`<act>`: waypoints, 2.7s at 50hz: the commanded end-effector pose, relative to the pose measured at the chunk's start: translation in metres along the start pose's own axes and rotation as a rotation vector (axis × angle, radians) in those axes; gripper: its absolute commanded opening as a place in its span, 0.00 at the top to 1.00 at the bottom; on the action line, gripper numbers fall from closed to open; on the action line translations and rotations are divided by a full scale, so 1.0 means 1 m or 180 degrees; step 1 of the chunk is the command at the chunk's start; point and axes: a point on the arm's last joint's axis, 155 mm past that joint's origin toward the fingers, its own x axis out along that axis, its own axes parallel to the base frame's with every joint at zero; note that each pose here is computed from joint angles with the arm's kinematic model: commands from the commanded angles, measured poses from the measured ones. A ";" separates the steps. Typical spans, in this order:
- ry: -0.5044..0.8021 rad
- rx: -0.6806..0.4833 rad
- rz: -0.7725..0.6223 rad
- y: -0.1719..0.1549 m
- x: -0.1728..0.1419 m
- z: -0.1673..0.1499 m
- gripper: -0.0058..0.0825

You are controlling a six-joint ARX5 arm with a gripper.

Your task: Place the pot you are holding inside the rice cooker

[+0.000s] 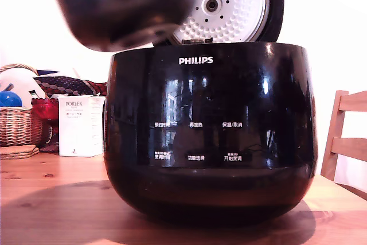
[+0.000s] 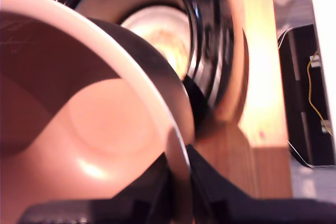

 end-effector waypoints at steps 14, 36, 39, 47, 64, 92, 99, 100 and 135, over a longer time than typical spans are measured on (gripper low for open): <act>-0.0311 0.0206 0.0056 0.021 0.002 0.044 0.96; -0.0256 0.0811 -0.0198 0.011 0.033 0.061 0.96; -0.0205 0.0972 -0.0188 0.011 0.037 0.060 0.96; -0.0031 0.1143 -0.0173 0.015 0.047 0.052 0.96; 0.0186 0.1652 -0.0226 0.018 0.059 0.038 0.96; 0.0310 0.1857 -0.0460 0.016 0.076 0.023 0.96; 0.0284 0.1786 -0.0547 0.014 0.078 0.018 0.96; 0.0282 0.1776 -0.0563 0.014 0.078 0.017 0.96; 0.0235 0.1726 -0.0847 0.000 0.095 0.015 0.96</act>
